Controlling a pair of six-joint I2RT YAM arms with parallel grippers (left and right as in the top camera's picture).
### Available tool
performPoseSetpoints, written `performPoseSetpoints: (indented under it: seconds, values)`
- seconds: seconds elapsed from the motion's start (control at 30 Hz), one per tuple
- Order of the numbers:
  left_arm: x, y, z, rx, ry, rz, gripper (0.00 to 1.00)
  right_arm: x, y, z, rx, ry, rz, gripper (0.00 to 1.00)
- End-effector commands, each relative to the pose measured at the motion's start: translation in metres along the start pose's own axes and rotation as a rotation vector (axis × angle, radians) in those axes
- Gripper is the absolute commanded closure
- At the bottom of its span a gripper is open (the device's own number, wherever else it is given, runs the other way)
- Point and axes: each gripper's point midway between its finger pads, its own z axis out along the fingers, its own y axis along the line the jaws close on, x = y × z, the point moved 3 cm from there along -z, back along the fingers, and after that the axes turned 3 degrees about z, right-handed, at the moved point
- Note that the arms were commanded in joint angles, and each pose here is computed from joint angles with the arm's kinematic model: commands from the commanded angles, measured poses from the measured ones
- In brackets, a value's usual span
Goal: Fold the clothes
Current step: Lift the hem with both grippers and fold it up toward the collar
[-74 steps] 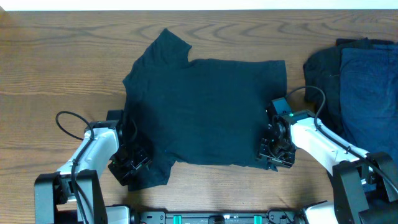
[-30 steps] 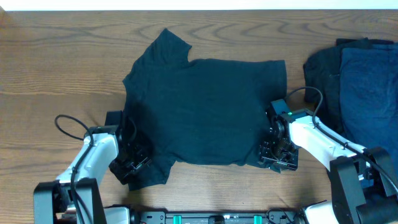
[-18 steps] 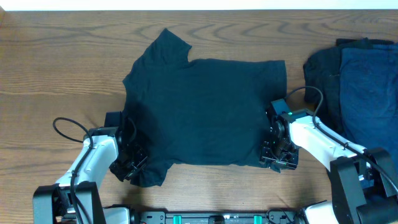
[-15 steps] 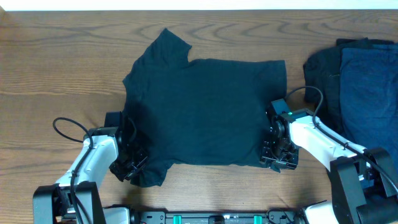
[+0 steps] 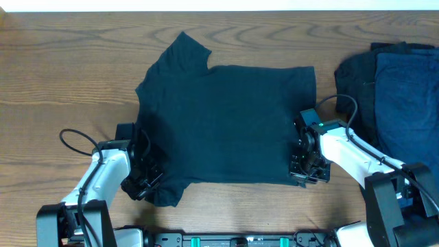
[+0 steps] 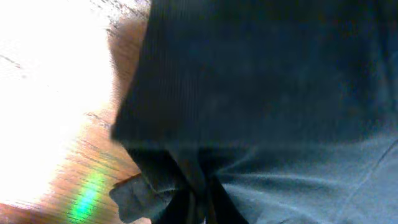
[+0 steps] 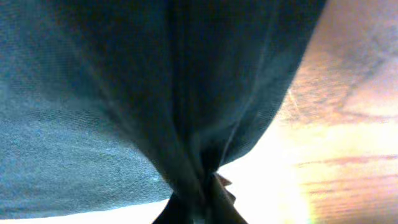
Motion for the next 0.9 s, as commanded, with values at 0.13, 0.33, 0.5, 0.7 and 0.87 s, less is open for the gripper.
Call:
performPoseSetpoints:
  seconds: [0.13, 0.33, 0.5, 0.7, 0.87]
  values:
    - [0.004, 0.005, -0.007, -0.056, 0.039, 0.063, 0.94, -0.009, -0.006, -0.015, 0.02, 0.014, -0.008, 0.99]
    - [0.004, 0.004, -0.043, -0.087, 0.004, 0.087, 0.94, -0.014, -0.003, -0.04, 0.022, 0.023, -0.025, 0.99]
    - [0.011, 0.006, -0.059, -0.078, -0.008, 0.091, 0.94, -0.012, -0.004, -0.047, 0.031, 0.04, -0.045, 0.99]
    - [0.006, -0.001, -0.074, -0.044, -0.062, 0.1, 0.94, -0.022, 0.001, -0.059, 0.007, 0.002, -0.055, 0.99]
    - [-0.004, -0.011, -0.091, -0.012, -0.112, 0.108, 0.94, -0.036, 0.006, -0.073, -0.023, -0.049, -0.043, 0.99]
